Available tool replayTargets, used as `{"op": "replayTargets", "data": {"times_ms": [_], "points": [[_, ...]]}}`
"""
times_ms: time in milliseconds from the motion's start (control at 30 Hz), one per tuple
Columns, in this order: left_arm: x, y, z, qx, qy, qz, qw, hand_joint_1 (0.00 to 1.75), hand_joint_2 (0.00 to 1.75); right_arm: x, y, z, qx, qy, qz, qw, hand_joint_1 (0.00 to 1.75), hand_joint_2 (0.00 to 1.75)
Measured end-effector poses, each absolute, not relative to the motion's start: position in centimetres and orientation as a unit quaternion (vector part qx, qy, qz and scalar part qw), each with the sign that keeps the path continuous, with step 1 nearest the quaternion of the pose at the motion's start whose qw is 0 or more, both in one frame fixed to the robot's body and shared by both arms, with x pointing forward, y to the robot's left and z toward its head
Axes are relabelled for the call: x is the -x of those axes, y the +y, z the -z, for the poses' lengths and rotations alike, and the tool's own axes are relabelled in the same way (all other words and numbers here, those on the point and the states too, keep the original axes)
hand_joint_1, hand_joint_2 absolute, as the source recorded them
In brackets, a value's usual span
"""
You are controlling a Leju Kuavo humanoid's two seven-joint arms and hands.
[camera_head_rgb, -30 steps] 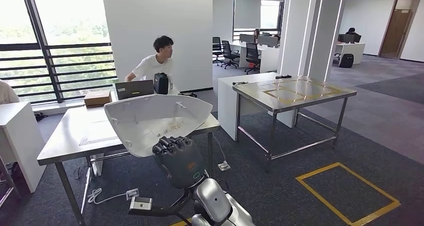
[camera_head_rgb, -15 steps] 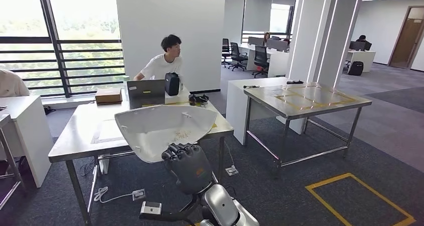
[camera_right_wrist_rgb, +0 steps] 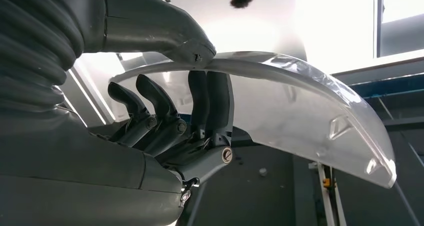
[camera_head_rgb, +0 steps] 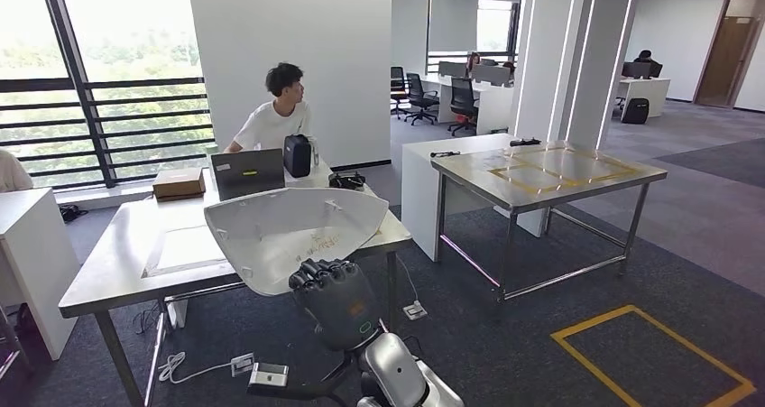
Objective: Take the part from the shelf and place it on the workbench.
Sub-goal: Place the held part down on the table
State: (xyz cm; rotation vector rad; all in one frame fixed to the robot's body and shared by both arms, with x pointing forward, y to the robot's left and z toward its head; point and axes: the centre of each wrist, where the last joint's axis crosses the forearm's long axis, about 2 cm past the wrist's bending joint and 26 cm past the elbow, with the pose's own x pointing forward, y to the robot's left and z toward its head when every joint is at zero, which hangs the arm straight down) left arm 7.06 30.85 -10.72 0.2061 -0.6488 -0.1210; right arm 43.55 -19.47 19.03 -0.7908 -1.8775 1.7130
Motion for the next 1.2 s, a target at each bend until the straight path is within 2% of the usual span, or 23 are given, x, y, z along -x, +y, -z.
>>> {"op": "replayTargets", "data": {"times_ms": [1200], "points": [[-7.26, 30.66, 10.69, -0.095, -0.319, 0.054, 0.941, 0.00, 1.75, -43.87, -19.18, -19.71, 0.296, -0.691, -0.618, 0.230, 1.59, 1.75]]}}
